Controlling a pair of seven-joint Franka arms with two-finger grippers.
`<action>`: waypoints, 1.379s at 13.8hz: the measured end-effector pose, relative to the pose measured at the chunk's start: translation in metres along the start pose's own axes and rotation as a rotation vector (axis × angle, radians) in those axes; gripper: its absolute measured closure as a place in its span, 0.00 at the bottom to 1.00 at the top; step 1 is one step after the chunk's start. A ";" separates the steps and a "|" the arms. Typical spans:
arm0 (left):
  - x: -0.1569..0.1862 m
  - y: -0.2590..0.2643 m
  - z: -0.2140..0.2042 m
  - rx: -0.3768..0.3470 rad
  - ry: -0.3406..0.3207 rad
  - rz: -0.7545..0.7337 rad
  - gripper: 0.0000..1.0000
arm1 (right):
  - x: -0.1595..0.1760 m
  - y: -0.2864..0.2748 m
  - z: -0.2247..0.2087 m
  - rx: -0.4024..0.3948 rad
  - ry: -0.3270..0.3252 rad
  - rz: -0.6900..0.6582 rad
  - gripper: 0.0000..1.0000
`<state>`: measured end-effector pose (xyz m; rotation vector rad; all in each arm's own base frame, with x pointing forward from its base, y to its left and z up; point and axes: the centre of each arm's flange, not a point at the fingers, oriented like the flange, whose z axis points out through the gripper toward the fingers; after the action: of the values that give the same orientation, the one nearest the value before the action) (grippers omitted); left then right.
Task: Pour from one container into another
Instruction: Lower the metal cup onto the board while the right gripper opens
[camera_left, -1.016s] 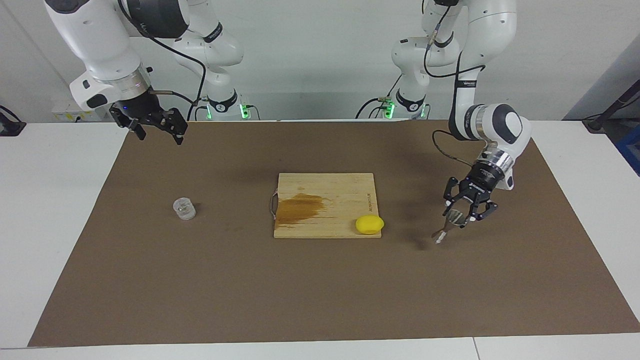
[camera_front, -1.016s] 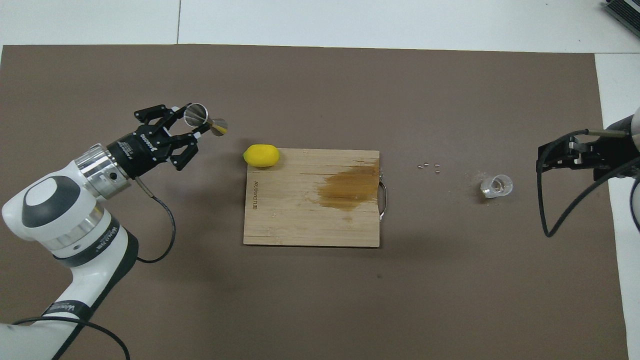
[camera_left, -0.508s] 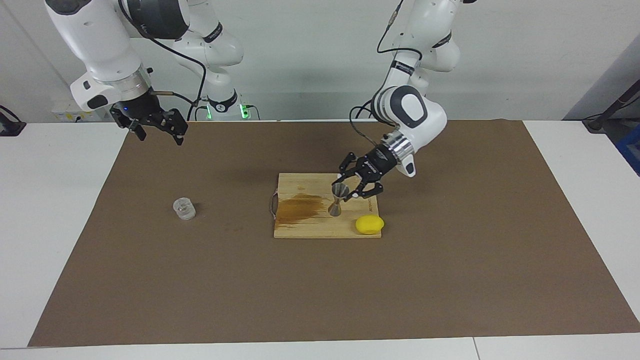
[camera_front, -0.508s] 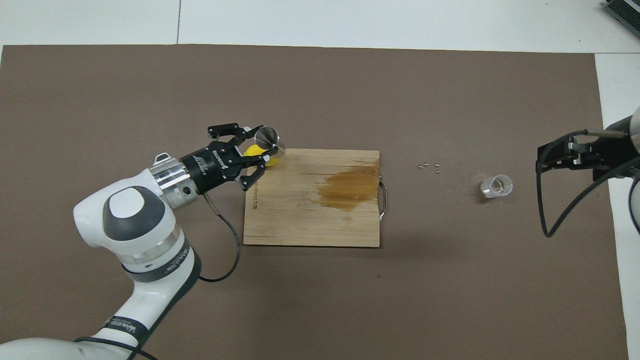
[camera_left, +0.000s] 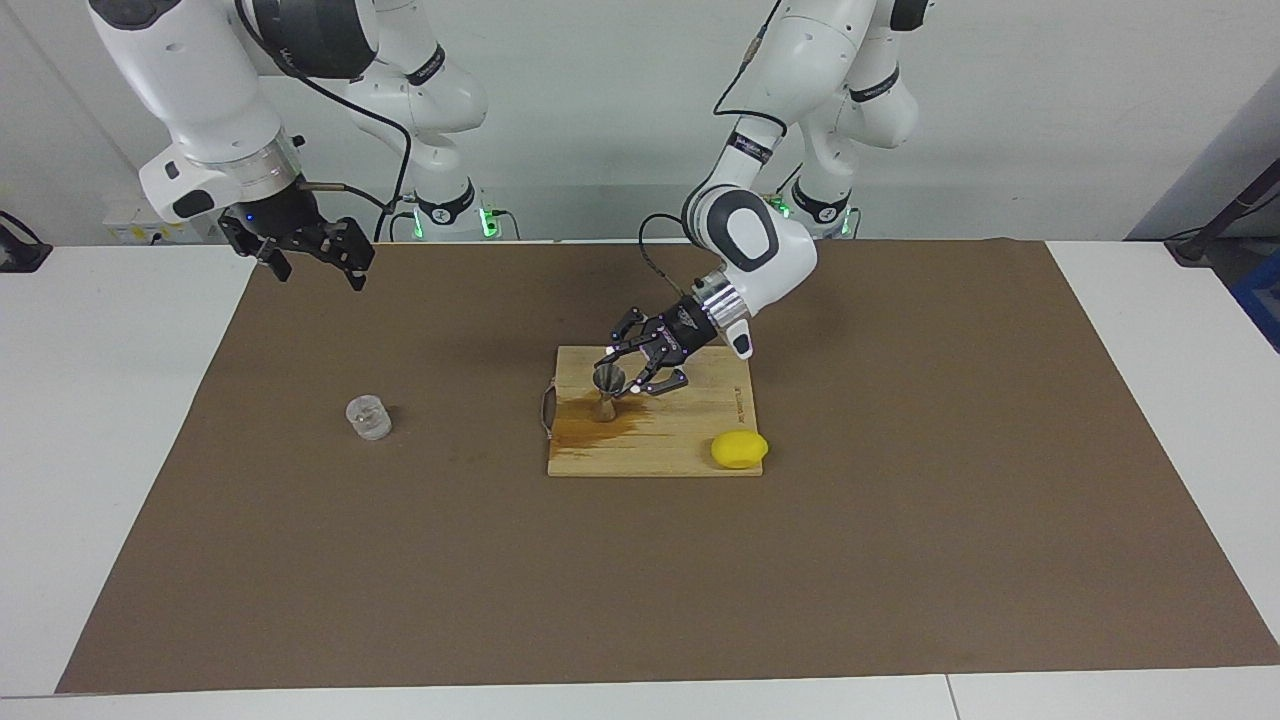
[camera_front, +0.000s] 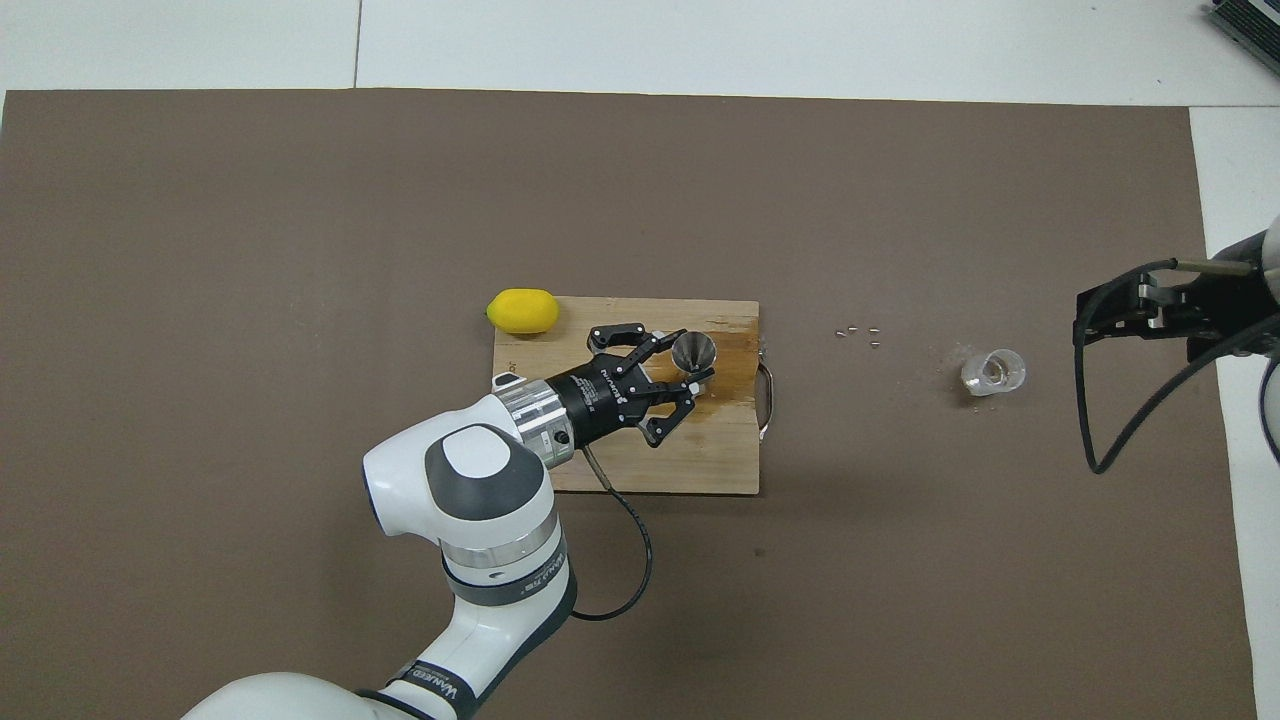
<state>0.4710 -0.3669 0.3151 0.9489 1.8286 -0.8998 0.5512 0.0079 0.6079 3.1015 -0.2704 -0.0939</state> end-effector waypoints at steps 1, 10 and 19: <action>-0.001 0.000 0.002 0.001 -0.001 0.000 0.50 | 0.000 0.001 0.000 0.000 0.000 0.005 0.01; 0.004 -0.002 0.005 -0.003 0.010 -0.004 0.50 | 0.017 0.008 0.031 0.041 -0.010 0.667 0.00; 0.007 -0.028 0.015 0.010 0.048 0.050 0.00 | 0.041 0.093 0.119 0.277 -0.319 1.219 0.00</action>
<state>0.4497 -0.3906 0.3084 1.0254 1.8339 -0.8628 0.5678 -0.0935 0.4896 2.5210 -2.1741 -0.5199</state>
